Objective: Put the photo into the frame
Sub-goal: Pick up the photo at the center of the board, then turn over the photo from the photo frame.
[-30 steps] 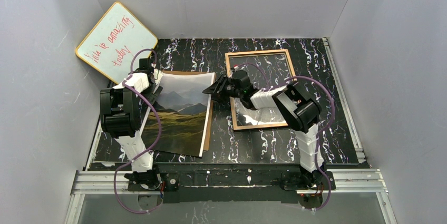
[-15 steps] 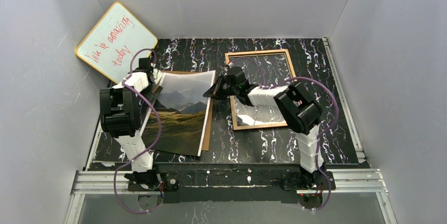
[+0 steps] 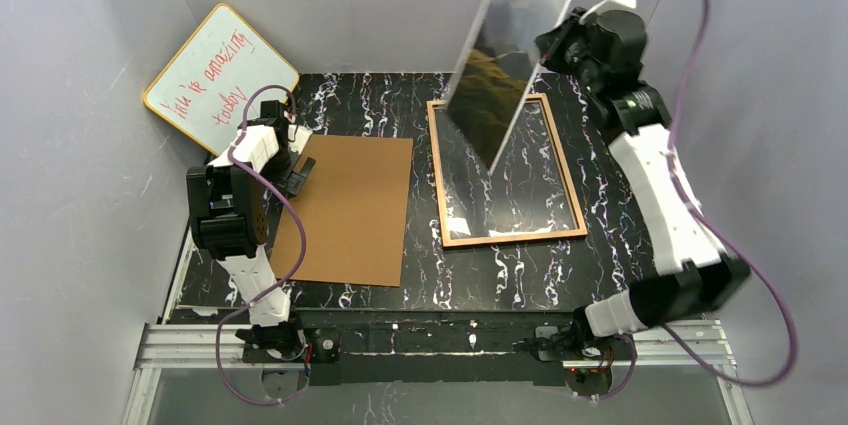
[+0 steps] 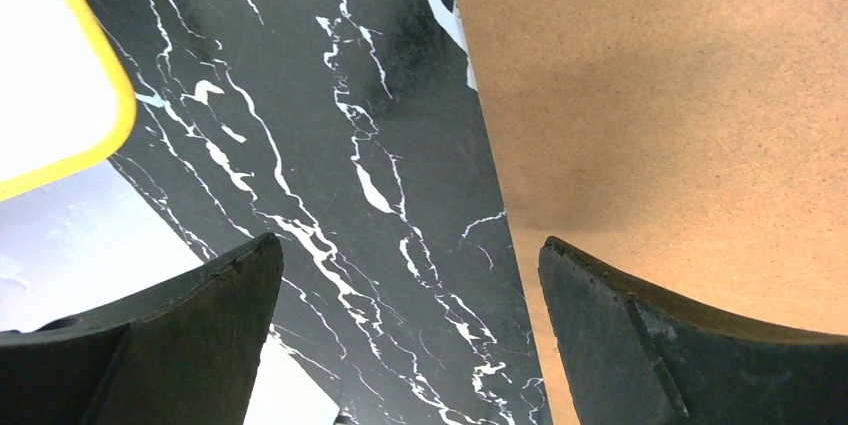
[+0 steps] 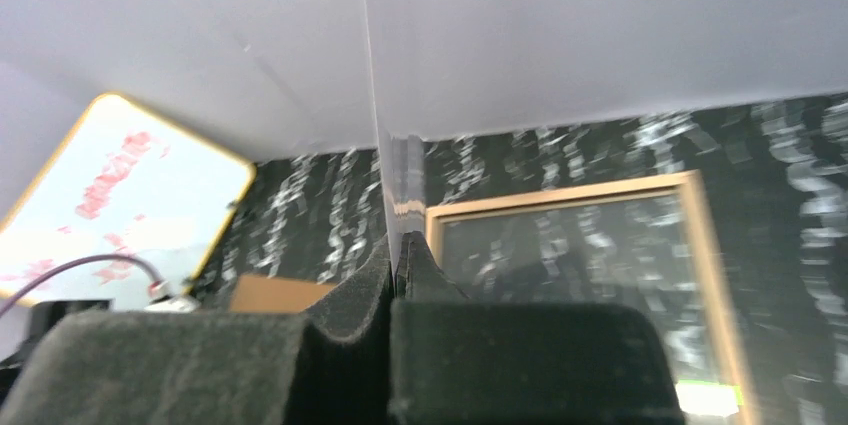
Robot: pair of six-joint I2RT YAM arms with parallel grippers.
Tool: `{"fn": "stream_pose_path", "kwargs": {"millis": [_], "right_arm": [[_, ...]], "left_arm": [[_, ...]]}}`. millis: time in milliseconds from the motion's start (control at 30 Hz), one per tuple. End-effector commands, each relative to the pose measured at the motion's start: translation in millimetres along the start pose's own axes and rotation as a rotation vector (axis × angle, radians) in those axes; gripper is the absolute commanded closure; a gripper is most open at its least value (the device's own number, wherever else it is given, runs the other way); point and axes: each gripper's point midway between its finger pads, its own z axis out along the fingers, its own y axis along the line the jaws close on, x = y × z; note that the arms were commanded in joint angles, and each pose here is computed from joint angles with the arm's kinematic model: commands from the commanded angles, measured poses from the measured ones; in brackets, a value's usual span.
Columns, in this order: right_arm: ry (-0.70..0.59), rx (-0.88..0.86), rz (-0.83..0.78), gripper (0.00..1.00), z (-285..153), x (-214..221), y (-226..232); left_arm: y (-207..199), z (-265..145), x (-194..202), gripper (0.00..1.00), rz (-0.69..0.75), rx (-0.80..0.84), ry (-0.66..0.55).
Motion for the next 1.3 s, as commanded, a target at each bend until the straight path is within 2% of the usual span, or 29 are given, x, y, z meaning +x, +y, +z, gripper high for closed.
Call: {"fn": "stream_pose_path", "kwargs": {"millis": [0,100,167,267,467,600,700,867,967,1100,1267], "right_arm": [[-0.169,0.309,-0.272,0.99,-78.9,-58.3,-33.1],[-0.181,0.317,-0.319,0.99,-85.9,-68.2,-30.2],[-0.138,0.3,-0.36,0.99,-71.7,-60.4,-23.3],[0.004,0.278,-0.42,0.99,-32.5,-25.8,-7.4],[0.326,0.504,-0.531,0.99,18.8,81.8,-39.4],[0.413,0.512,-0.326,0.99,34.3,144.1,-47.0],[0.413,0.397,-0.168,0.99,46.8,167.1,-31.1],[0.43,0.502,-0.023,0.99,61.0,179.7,-37.8],[0.444,0.566,0.033,0.99,67.7,190.5,-42.8],[0.395,0.659,0.085,0.99,69.4,194.0,-56.5],[0.38,0.691,0.094,0.99,71.8,198.7,-62.5]], "left_arm": [[0.4,-23.2,-5.4,0.02,-0.032,0.021,-0.042],[-0.1,-24.7,-6.4,0.02,-0.038,0.026,-0.046],[0.0,-25.6,-5.7,0.02,-0.04,0.024,-0.042],[-0.1,-27.9,-3.8,0.02,-0.036,0.023,-0.04],[3.5,-31.6,-0.5,0.02,-0.035,-0.002,-0.04],[3.5,-34.2,-0.8,0.02,-0.041,-0.002,-0.051],[2.9,-34.2,1.6,0.02,-0.041,-0.005,-0.049],[0.5,-33.3,6.0,0.02,-0.026,-0.004,-0.045],[-1.6,-32.1,6.4,0.02,-0.024,0.004,-0.047],[-3.3,-29.4,7.4,0.02,-0.023,0.009,-0.043],[-3.1,-25.7,9.0,0.02,-0.012,0.004,-0.035]]}}
